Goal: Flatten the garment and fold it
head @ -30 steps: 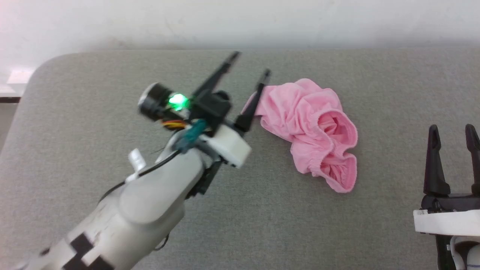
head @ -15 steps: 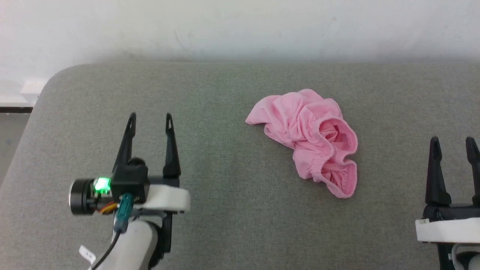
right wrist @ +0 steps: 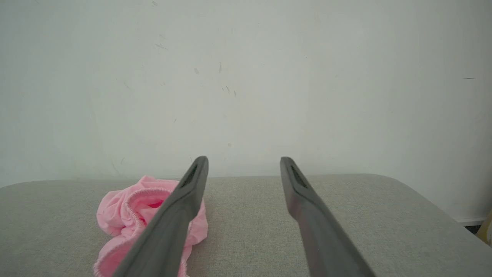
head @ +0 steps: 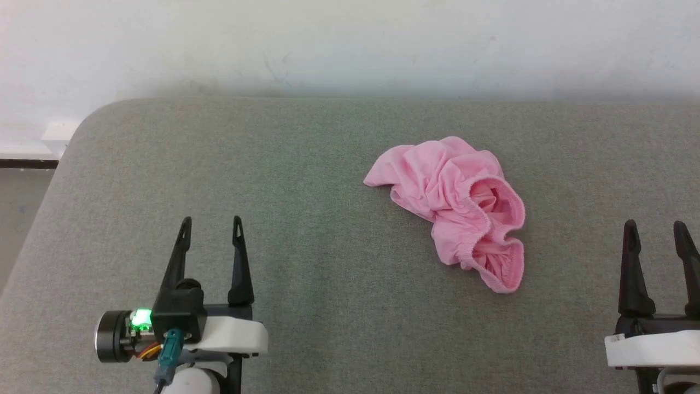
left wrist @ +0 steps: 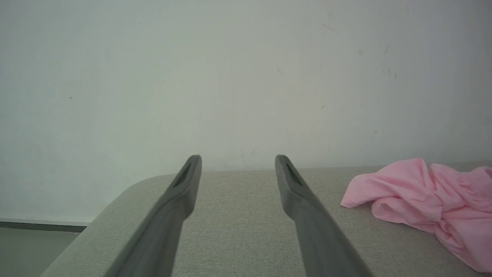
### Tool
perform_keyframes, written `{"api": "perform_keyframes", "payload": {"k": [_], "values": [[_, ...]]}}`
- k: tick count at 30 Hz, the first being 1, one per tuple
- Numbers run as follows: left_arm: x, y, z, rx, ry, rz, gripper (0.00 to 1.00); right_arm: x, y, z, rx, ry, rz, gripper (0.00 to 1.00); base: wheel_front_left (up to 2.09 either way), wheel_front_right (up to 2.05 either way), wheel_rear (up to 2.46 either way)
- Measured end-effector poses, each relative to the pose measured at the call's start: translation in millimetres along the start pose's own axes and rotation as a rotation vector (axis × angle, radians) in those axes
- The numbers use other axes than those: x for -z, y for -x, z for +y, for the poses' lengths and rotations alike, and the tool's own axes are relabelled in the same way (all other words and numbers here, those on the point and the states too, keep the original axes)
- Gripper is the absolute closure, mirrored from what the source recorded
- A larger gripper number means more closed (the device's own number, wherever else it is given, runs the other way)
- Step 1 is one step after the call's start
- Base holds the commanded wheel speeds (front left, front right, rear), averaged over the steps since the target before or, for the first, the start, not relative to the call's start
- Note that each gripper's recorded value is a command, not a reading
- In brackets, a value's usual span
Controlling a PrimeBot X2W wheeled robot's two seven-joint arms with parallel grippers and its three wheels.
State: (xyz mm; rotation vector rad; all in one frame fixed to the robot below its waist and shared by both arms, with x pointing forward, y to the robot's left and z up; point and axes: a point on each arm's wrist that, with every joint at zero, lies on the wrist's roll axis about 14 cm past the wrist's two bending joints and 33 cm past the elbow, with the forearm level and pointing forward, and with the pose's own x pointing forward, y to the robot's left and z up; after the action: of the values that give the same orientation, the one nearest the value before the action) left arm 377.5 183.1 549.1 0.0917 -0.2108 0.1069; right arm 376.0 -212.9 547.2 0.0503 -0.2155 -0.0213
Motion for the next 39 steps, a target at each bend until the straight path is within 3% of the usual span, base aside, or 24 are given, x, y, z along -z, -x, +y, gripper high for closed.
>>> {"api": "perform_keyframes", "payload": {"k": [10, 16, 20, 23, 26, 29, 33, 39], "values": [[-5.0, -1.6, 1.9, 0.004, -0.004, -0.019, 0.00, -10.2, -5.4, -0.1, -0.001, 0.012, -0.034, 0.00, 0.00, 0.00, 0.00], [-8.3, -4.3, 5.4, -0.010, -0.003, -0.031, 0.00, -56.8, -25.2, 21.4, -0.063, 0.048, -0.190, 0.00, 0.00, 0.00, 0.00], [-6.6, -6.2, 6.3, -0.011, -0.006, -0.029, 0.00, -96.6, -44.6, 51.6, -0.166, 0.092, -0.327, 0.00, 0.00, 0.00, 0.00], [-5.6, -6.8, 8.5, -0.015, -0.006, -0.026, 0.00, -93.8, -52.8, 78.7, -0.326, 0.151, -0.322, 0.00, 0.00, 0.00, 0.00], [-5.0, -6.2, 11.0, -0.024, -0.007, -0.024, 0.00, -60.4, -51.4, 105.4, -0.526, 0.212, -0.215, 0.00, 0.00, 0.00, 0.00], [-4.7, -5.5, 14.9, -0.037, -0.012, -0.022, 0.00, -19.9, -47.2, 111.0, -0.668, 0.291, -0.038, 0.00, 0.00, 0.00, 0.00], [-2.1, -5.9, 17.9, -0.051, -0.009, -0.015, 0.00, 15.7, -47.1, 110.4, -0.778, 0.383, 0.223, 0.00, 0.00, 0.00, 0.00], [8.0, -7.3, 17.6, -0.058, -0.004, 0.014, 0.00, 85.3, -18.8, 86.1, -0.836, 0.460, 0.753, 0.00, 0.00, 0.00, 0.00]]}}
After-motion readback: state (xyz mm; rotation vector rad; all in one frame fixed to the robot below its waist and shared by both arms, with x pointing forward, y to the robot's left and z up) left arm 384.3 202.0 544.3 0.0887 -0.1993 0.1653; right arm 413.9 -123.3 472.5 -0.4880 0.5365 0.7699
